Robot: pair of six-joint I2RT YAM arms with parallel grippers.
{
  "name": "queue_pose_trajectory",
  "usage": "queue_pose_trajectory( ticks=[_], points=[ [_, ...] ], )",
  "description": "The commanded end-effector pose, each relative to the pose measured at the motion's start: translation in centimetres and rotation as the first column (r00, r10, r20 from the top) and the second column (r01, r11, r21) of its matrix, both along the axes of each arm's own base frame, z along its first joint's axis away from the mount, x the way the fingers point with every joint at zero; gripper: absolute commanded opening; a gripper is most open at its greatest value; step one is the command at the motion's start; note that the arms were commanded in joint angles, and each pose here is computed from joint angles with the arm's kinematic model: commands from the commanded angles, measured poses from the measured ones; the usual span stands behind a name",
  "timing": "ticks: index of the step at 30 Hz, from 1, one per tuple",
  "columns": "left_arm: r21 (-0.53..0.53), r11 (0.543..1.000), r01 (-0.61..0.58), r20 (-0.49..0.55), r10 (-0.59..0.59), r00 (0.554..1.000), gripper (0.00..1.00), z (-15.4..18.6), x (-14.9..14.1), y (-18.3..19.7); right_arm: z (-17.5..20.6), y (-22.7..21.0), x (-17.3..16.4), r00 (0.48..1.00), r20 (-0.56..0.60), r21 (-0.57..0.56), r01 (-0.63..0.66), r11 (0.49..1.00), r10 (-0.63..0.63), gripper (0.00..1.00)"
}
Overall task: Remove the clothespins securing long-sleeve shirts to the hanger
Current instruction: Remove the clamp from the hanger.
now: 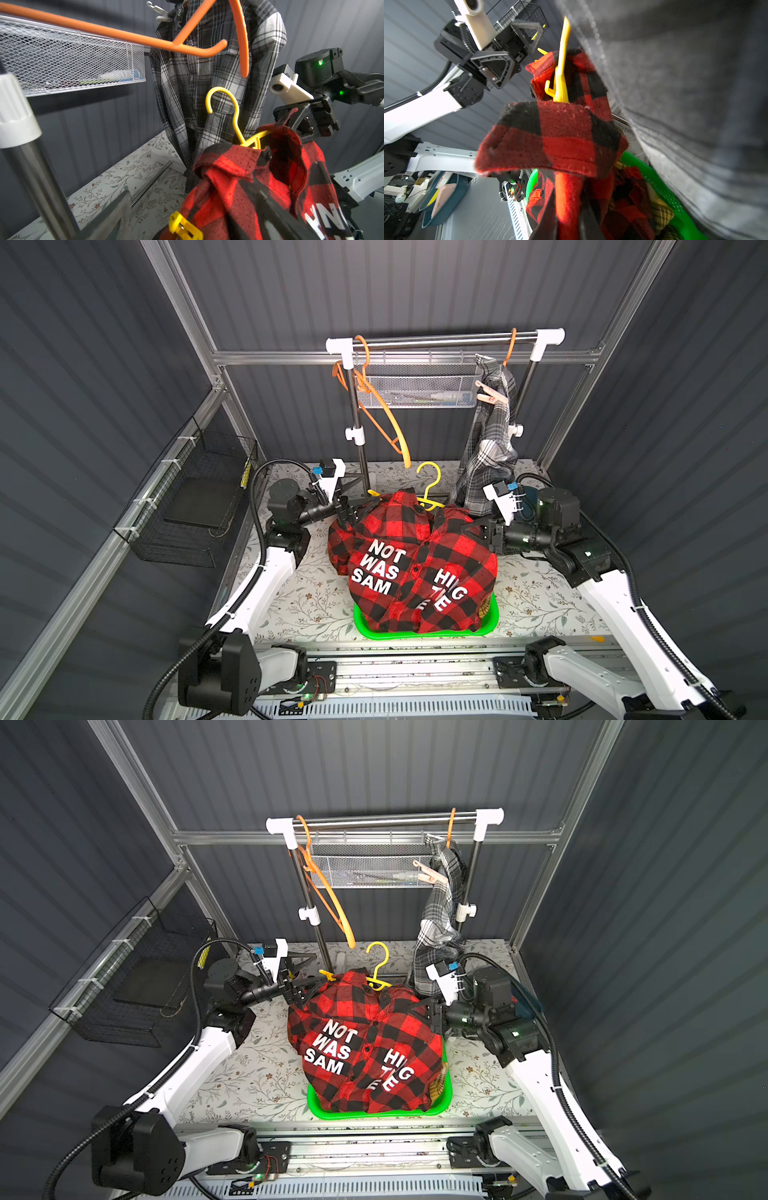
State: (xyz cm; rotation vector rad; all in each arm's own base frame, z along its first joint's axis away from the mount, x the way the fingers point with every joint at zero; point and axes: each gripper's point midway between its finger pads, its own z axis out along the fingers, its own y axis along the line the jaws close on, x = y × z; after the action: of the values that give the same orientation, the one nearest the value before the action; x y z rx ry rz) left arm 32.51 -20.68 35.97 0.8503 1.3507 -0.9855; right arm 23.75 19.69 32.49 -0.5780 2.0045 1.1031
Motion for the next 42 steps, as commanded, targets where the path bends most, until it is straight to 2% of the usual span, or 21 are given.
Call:
queue_pose_trajectory(
  ticks=[1,11,15,22,28,29,30,31,32,38,42],
  points=[
    [0.002,0.999,0.036,0.088,-0.036,0.995,0.91,0.3,-0.2,0.2,2.2,0.5,-0.7,0.997,0.055,0.051,-0.056,0.997,0.053,0.0],
    [0.013,0.99,0.137,0.047,-0.138,0.989,0.82,-1.3,-0.3,-0.5,2.7,0.8,-1.4,0.992,0.077,0.063,-0.106,0.992,0.101,0.0],
    [-0.008,0.985,0.174,0.034,-0.174,0.984,0.68,-1.0,-0.3,-0.7,2.6,0.9,-1.4,0.992,0.074,0.062,-0.111,0.992,0.106,0.0],
    [-0.02,0.98,0.199,0.024,-0.198,0.98,0.52,-0.4,-0.4,-0.8,2.4,0.9,-1.3,0.992,0.071,0.06,-0.111,0.992,0.107,0.0],
    [0.001,0.978,0.209,0.015,-0.209,0.978,0.33,0.1,-0.5,-0.9,1.8,0.9,-1.1,0.993,0.065,0.042,-0.101,0.994,0.098,0.0],
    [0.005,0.978,0.21,0.016,-0.21,0.977,0.25,0.1,-0.6,-0.9,1.7,0.9,-1.1,0.993,0.062,0.037,-0.099,0.994,0.096,0.0],
    [0.009,0.977,0.212,0.018,-0.212,0.977,0.11,0.2,-0.6,-0.9,1.5,0.9,-1.0,0.994,0.056,0.033,-0.097,0.995,0.095,0.0],
    [0.012,0.978,0.209,0.019,-0.209,0.978,0.04,0.3,-0.6,-0.9,1.3,0.9,-1.0,0.994,0.052,0.026,-0.095,0.995,0.093,0.0],
    [0.016,0.978,0.207,0.018,-0.208,0.978,0.0,0.3,-0.7,-0.9,1.1,1.0,-1.0,0.994,0.05,0.02,-0.095,0.995,0.094,0.0],
    [0.02,0.983,0.185,0.02,-0.185,0.982,0.0,0.7,-0.5,-0.8,0.1,1.2,-0.9,0.996,0.034,-0.015,-0.085,0.996,0.085,0.0],
    [0.012,0.985,0.172,0.044,-0.172,0.984,0.0,2.4,-0.9,-0.6,-1.7,1.4,-0.6,0.998,-0.001,-0.057,-0.063,0.996,0.063,0.0]
  ],
)
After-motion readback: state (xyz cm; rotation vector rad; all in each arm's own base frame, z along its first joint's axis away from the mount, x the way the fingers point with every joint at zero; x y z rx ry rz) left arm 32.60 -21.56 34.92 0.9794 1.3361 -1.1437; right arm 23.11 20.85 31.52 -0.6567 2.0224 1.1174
